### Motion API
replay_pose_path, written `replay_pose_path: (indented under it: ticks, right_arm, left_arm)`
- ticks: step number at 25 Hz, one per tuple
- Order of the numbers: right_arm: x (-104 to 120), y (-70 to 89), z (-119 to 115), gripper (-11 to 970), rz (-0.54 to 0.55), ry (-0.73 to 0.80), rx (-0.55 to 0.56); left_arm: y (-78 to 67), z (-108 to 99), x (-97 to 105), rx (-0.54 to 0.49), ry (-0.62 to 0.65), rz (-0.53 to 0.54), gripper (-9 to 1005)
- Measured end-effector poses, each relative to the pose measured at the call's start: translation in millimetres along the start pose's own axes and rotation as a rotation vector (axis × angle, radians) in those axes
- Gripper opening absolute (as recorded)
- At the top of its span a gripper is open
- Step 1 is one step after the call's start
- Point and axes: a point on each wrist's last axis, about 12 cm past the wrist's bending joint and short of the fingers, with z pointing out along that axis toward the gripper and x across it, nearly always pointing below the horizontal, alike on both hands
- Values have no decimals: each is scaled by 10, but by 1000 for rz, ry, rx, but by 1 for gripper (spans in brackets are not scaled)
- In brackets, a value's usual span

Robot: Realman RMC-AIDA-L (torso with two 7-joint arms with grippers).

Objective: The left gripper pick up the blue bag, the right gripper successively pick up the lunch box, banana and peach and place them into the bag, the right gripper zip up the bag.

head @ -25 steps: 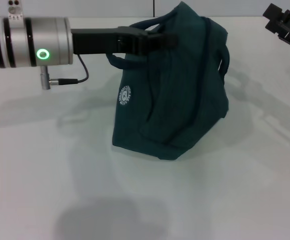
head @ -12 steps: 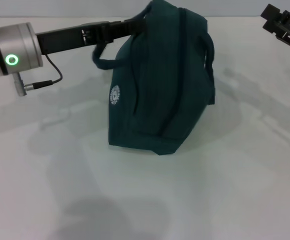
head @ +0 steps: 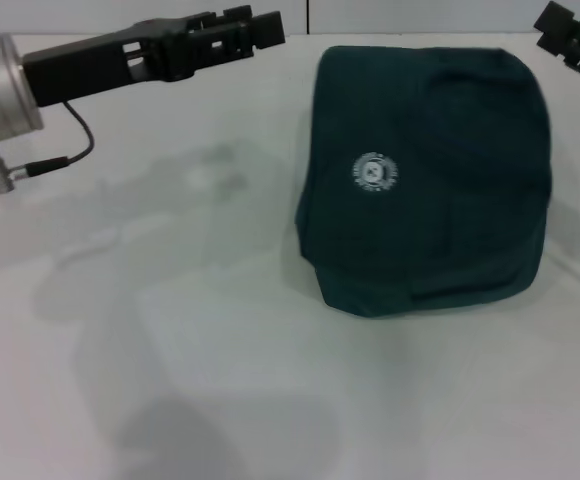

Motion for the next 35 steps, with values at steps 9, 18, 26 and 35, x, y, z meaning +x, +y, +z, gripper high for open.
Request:
replay_pose_path:
  ticks: [9,18,26,35]
  right_arm:
    - [-206,400,-209,872,-330,158,-252]
    - [275,495,-592,872,-601,325,-353]
    - [932,397,-877,872,-669,277,-319]
    - [1300,232,-955,872,-692,384,-184]
  left_arm:
    - [-308,-310,83,185,115,163,773]
    - [-440,-606,591,176,241,362,801]
    - [-380,-781,1052,137,257,313,809]
    - [-235,-821,1451,21,293,310,807]
